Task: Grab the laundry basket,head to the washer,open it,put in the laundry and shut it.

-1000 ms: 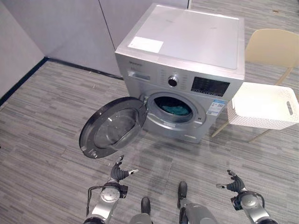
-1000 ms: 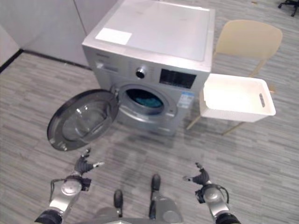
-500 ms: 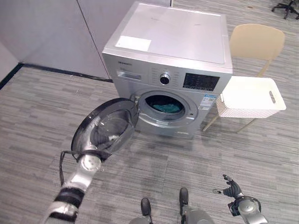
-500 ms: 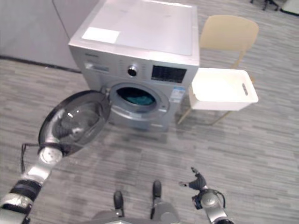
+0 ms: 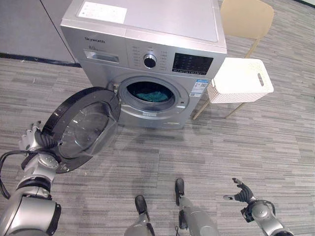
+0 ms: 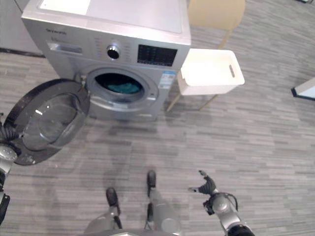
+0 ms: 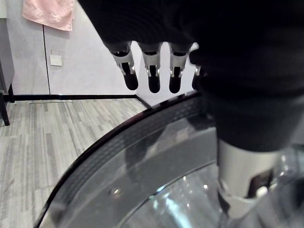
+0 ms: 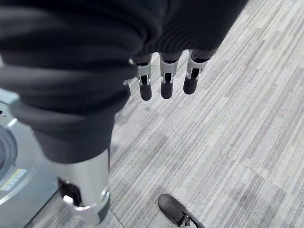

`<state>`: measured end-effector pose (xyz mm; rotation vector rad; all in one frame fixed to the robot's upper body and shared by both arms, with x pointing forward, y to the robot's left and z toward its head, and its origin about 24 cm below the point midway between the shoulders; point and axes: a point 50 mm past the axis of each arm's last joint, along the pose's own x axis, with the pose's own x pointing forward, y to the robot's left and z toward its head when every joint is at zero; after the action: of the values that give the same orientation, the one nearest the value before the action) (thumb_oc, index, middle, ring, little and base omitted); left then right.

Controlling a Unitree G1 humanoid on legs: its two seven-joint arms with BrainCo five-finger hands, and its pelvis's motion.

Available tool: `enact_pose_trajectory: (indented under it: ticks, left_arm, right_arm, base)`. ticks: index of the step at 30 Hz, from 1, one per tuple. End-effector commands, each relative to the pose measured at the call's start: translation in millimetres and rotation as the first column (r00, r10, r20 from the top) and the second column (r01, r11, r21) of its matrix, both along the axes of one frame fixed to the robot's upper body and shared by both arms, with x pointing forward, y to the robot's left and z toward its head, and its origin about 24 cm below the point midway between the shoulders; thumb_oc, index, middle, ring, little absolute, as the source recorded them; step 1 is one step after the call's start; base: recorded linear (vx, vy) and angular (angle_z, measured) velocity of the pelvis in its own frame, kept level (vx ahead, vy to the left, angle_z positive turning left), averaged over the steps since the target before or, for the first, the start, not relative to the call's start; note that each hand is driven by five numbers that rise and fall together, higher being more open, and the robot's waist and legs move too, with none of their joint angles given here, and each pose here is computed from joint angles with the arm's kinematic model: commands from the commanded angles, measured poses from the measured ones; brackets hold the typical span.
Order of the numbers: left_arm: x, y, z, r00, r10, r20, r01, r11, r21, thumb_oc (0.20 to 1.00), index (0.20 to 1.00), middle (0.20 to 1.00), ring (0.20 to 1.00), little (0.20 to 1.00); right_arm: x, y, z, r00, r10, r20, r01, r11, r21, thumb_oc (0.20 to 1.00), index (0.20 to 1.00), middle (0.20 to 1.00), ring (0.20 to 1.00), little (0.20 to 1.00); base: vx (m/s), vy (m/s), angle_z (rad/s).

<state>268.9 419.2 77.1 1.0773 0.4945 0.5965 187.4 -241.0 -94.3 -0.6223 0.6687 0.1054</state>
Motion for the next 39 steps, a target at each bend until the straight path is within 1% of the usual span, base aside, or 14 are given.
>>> enact_pose_trajectory:
  ticks: [1, 6, 9, 11, 12, 14, 18, 20, 23, 27, 28, 31, 35, 39]
  left_arm:
    - [6.6, 3.8, 18.0, 1.0, -0.014, 0.029, 0.013, 0.999, 0.031, 1.0, 1.0, 1.0, 1.0, 1.0]
    - [16.1, -18.9, 1.0, 0.994, -0.098, 0.042, 0.099, 0.995, -0.031, 1.0, 1.0, 1.0, 1.0, 1.0]
    - [22.1, -89.9, -47.5, 0.952, -0.265, 0.155, 0.297, 0.924, -0.241, 1.0, 1.0, 1.0, 1.0, 1.0]
    - [13.4, -140.0, -72.6, 0.911, -0.347, 0.225, 0.409, 0.834, -0.371, 1.0, 1.0, 1.0, 1.0, 1.0]
    - [13.3, -139.9, -72.6, 0.911, -0.347, 0.225, 0.409, 0.834, -0.371, 1.0, 1.0, 1.0, 1.0, 1.0]
    - [-7.0, -205.9, -93.9, 0.839, -0.456, 0.296, 0.541, 0.646, -0.538, 1.0, 1.0, 1.0, 1.0, 1.0]
    - [-9.5, -230.3, -90.8, 0.788, -0.51, 0.343, 0.607, 0.553, -0.571, 1.0, 1.0, 1.0, 1.0, 1.0]
    - [-2.4, -257.9, -75.8, 0.71, -0.566, 0.42, 0.693, 0.452, -0.562, 1.0, 1.0, 1.0, 1.0, 1.0]
    - [19.3, -268.4, -58.4, 0.681, -0.567, 0.464, 0.729, 0.461, -0.506, 1.0, 1.0, 1.0, 1.0, 1.0]
    - [54.2, -255.6, -36.1, 0.693, -0.57, 0.44, 0.72, 0.58, -0.381, 1.0, 1.0, 1.0, 1.0, 1.0]
    - [77.3, -221.7, -18.1, 0.752, -0.531, 0.39, 0.648, 0.706, -0.287, 1.0, 1.0, 1.0, 1.0, 1.0]
    - [100.0, -158.0, 19.6, 0.851, -0.421, 0.313, 0.483, 0.862, -0.153, 1.0, 1.0, 1.0, 1.0, 1.0]
    - [100.1, -122.2, 40.4, 0.89, -0.343, 0.299, 0.389, 0.915, -0.108, 1.0, 1.0, 1.0, 1.0, 1.0]
    - [92.4, -134.5, 23.5, 0.866, -0.355, 0.351, 0.434, 0.883, -0.18, 1.0, 1.0, 1.0, 1.0, 1.0]
  right_arm:
    - [21.9, -9.2, 19.1, 0.996, 0.025, 0.083, -0.023, 1.0, -0.019, 1.0, 1.0, 1.0, 1.0, 1.0]
    - [20.7, -3.3, 14.8, 0.997, 0.036, 0.066, -0.035, 0.999, -0.017, 1.0, 1.0, 1.0, 1.0, 1.0]
    - [21.1, 2.3, 11.9, 0.998, 0.023, 0.066, -0.023, 1.0, -0.011, 1.0, 1.0, 1.0, 1.0, 1.0]
    - [21.1, 4.3, 10.7, 0.998, 0.006, 0.068, -0.005, 1.0, -0.005, 1.0, 1.0, 1.0, 1.0, 1.0]
    - [21.1, 4.4, 10.7, 0.998, 0.006, 0.068, -0.006, 1.0, -0.005, 1.0, 1.0, 1.0, 1.0, 1.0]
    - [22.1, 8.4, 10.3, 0.997, -0.023, 0.078, 0.022, 1.0, 0.012, 1.0, 1.0, 1.0, 1.0, 1.0]
    - [22.3, 10.2, 10.0, 0.996, -0.027, 0.08, 0.025, 1.0, 0.017, 1.0, 1.0, 1.0, 1.0, 1.0]
    - [24.7, 13.3, 11.9, 0.995, -0.021, 0.096, 0.02, 1.0, 0.017, 1.0, 1.0, 1.0, 1.0, 1.0]
    - [26.0, 14.7, 15.1, 0.994, 0.0, 0.113, 0.0, 1.0, 0.004, 1.0, 1.0, 1.0, 1.0, 1.0]
    - [26.6, 10.6, 17.6, 0.993, 0.031, 0.111, -0.028, 0.999, -0.028, 1.0, 1.0, 1.0, 1.0, 1.0]
    - [28.3, 6.2, 21.3, 0.992, 0.055, 0.118, -0.048, 0.997, -0.056, 1.0, 1.0, 1.0, 1.0, 1.0]
    - [32.7, -5.0, 31.3, 0.987, 0.076, 0.144, -0.064, 0.994, -0.089, 1.0, 1.0, 1.0, 1.0, 1.0]
    - [32.3, -16.4, 40.7, 0.981, 0.066, 0.181, -0.05, 0.995, -0.089, 1.0, 1.0, 1.0, 1.0, 1.0]
    - [24.2, -18.6, 34.5, 0.986, 0.035, 0.162, -0.023, 0.997, -0.073, 1.0, 1.0, 1.0, 1.0, 1.0]
  base:
    - [0.0, 0.044, 0.1]
    - [0.02, 0.013, 0.01]
    - [0.05, 0.017, 0.04]
    - [0.04, 0.007, 0.11]
    - [0.06, -0.012, 0.11]
    - [0.05, -0.044, 0.18]
    - [0.0, -0.044, 0.1]
    - [-0.01, -0.051, -0.12]
    - [-0.02, -0.024, -0.14]
    - [-0.03, 0.029, -0.48]
    - [-0.04, 0.026, -0.5]
    - [-0.04, 0.015, -0.52]
    - [-0.05, -0.018, -0.39]
    - [-0.02, -0.046, -0.23]
